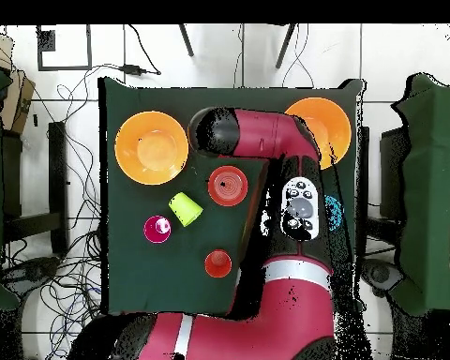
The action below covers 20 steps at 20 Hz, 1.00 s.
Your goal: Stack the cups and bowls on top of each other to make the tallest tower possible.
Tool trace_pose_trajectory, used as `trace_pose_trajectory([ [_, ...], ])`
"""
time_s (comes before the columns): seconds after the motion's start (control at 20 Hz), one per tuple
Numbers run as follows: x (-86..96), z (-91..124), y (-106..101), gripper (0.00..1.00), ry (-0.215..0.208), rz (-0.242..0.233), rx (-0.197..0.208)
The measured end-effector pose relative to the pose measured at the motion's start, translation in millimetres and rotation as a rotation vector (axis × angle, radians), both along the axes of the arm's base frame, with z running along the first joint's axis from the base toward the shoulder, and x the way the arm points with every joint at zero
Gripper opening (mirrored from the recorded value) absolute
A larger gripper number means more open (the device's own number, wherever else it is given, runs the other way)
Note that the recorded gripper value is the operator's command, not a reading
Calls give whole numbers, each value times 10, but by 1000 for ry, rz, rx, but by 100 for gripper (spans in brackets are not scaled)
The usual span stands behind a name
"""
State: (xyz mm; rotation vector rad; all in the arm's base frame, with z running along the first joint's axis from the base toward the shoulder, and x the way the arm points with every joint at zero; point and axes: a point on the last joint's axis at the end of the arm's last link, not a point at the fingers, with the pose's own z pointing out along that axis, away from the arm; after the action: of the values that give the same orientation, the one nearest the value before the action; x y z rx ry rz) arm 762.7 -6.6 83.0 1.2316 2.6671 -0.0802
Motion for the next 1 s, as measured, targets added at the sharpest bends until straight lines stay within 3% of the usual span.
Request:
trace_pose_trajectory([
  [0.2,146,4,-19,100,20,-4,3],
  [0.5,298,-107,-26,100,12,-4,7],
  [1.0,241,-483,14,100,49,-2,22],
])
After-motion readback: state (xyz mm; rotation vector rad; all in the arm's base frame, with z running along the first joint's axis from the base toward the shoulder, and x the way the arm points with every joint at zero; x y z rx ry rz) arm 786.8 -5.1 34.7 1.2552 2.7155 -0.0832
